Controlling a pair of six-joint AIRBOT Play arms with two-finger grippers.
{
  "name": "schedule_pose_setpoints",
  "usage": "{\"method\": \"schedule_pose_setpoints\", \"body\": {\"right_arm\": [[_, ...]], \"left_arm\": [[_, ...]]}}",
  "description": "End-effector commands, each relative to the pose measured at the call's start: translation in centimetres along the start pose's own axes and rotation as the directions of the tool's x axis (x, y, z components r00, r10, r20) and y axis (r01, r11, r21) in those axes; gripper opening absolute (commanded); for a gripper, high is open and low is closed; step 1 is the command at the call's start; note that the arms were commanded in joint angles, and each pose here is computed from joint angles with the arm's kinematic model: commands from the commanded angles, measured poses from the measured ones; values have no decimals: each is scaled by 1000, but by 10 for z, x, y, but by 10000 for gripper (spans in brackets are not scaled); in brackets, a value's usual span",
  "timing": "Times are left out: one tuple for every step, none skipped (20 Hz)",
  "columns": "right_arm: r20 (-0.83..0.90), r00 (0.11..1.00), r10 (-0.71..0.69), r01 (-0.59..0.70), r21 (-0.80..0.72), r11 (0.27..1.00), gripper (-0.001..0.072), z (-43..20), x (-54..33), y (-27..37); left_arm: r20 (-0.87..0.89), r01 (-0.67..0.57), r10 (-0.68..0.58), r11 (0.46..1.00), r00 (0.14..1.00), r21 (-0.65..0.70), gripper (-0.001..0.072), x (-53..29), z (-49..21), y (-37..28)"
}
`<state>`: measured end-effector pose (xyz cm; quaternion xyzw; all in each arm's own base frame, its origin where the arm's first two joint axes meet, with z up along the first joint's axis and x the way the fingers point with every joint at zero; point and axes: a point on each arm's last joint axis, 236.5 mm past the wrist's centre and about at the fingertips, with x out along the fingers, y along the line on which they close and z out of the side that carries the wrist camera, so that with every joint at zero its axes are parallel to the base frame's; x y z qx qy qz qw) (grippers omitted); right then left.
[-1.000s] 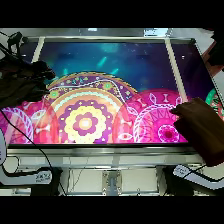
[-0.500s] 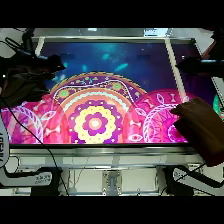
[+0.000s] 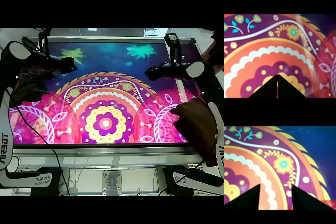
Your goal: Fold the shirts.
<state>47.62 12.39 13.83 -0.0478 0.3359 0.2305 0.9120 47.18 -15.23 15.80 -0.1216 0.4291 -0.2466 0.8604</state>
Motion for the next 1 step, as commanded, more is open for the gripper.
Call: {"method": "schedule_pose_setpoints", "body": {"right_arm": [[-7,1000,-20,20,-44,999,455,-1,3,0]], "left_arm": [[-9,0,0,1000,1000,4,19,1,-2,-1]]}}
